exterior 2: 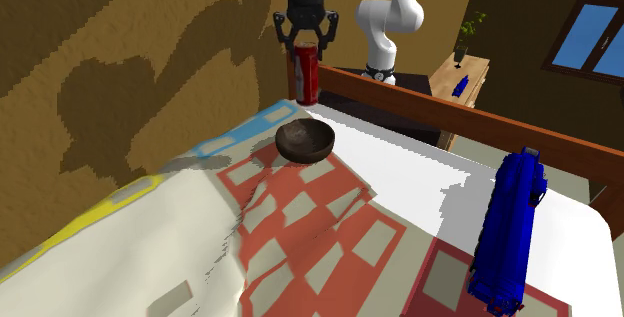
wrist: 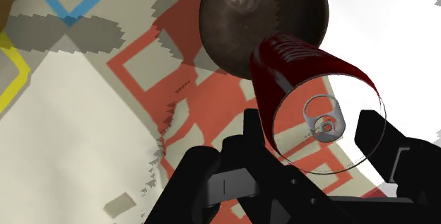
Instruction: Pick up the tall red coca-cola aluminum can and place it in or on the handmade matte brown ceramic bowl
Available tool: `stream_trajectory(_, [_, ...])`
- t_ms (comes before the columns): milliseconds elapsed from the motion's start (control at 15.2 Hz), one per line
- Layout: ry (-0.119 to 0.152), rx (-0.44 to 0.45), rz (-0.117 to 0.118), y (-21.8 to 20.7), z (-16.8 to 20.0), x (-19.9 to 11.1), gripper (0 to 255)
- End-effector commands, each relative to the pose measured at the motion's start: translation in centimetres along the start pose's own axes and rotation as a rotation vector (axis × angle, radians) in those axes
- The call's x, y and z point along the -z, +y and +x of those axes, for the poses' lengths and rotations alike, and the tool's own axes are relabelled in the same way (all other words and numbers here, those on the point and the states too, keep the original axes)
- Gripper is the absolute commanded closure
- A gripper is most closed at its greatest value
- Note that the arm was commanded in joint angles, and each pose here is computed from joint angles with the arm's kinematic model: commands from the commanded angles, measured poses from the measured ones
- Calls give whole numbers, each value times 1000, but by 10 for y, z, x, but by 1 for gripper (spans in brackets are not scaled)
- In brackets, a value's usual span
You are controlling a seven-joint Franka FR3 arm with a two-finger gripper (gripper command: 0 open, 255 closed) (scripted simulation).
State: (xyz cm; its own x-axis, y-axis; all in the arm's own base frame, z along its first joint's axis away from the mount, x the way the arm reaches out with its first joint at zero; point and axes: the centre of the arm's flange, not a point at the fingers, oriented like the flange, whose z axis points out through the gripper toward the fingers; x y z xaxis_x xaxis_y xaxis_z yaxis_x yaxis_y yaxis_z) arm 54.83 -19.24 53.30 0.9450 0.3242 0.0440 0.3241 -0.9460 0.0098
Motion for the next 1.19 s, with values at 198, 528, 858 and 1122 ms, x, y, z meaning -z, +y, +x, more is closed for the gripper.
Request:
stream_trajectory(198, [1, 1, 0, 5, -12, -17, 255])
stream_trajectory(528, [0, 1, 0, 6, -12, -34, 255])
stream_trajectory(858, [1, 45, -24, -12, -52, -66, 0])
stream_trajectory(1122, [2, 89, -49, -28, -93, -98, 0])
